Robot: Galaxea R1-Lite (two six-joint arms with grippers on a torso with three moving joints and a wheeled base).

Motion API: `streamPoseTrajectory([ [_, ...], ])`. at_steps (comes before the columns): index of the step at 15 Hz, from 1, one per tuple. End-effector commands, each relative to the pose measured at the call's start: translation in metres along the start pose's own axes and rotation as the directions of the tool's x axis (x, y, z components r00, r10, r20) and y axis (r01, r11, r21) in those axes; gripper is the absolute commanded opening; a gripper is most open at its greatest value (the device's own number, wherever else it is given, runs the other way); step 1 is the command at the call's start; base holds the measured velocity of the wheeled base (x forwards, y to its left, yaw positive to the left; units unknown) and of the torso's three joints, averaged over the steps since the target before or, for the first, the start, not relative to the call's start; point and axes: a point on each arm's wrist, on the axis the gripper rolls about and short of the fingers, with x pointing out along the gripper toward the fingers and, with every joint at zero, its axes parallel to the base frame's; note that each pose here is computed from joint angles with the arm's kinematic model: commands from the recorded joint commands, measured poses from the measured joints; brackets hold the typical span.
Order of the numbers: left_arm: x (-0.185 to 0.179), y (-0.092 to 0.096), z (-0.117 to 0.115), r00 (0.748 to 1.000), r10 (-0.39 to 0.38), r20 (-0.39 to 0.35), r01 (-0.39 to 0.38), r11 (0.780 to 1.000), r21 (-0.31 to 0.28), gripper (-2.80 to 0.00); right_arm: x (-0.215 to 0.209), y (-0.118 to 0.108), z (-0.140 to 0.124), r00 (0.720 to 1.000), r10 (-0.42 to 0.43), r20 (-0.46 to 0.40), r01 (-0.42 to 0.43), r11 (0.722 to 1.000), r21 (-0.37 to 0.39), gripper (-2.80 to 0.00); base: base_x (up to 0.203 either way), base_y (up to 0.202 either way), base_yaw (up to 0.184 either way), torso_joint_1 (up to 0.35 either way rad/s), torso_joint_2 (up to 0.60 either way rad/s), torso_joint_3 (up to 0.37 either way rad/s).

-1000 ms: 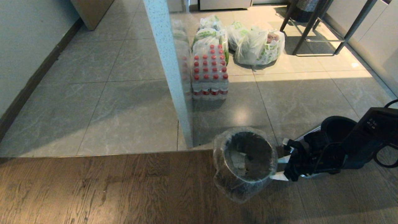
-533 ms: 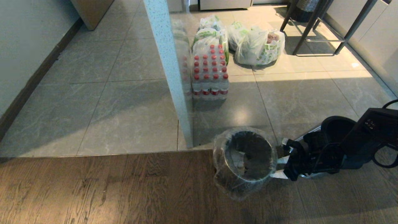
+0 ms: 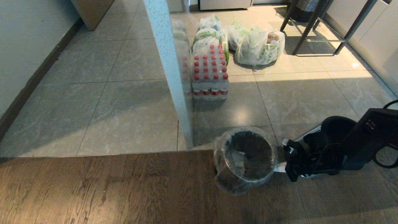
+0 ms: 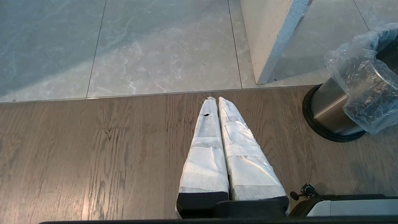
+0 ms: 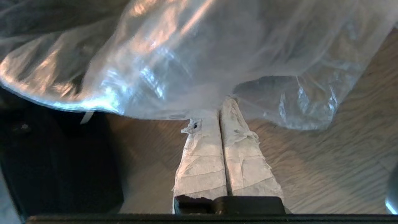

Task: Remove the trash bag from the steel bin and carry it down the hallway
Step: Pick up the trash bag

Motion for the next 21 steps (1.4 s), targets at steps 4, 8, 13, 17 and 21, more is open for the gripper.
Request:
streamPoseTrajectory([
  [4,0.0,0.0,0.0,1.0,0.001,-0.001,-0.001,1.0,0.0,-2.8,-0.016,0.004,0.009,1.0,-0.015,0.014,0.015,1.0,-0.004,-2.8,0.0,0.0,0.0,0.0,0.0,0.0],
  [8,0.0,0.0,0.0,1.0,0.001,-0.002,-0.001,1.0,0.0,-2.8,-0.038,0.012,0.023,0.999,-0.027,0.022,0.026,0.999,0.039,-2.8,0.0,0.0,0.0,0.0,0.0,0.0],
  [13,0.0,0.0,0.0,1.0,0.001,0.0,-0.001,1.0,0.0,-2.8,-0.067,0.031,0.047,0.999,-0.023,0.031,0.016,0.976,0.216,-2.8,0.0,0.0,0.0,0.0,0.0,0.0],
  [17,0.0,0.0,0.0,1.0,0.001,-0.002,-0.001,1.0,0.0,-2.8,-0.064,0.047,0.068,0.998,0.006,0.058,-0.023,0.957,0.288,-2.8,0.0,0.0,0.0,0.0,0.0,0.0],
  [21,0.0,0.0,0.0,1.0,0.001,-0.002,-0.001,1.0,0.0,-2.8,-0.05,0.058,0.087,0.995,0.037,0.088,-0.061,0.957,0.282,-2.8,0.0,0.0,0.0,0.0,0.0,0.0],
])
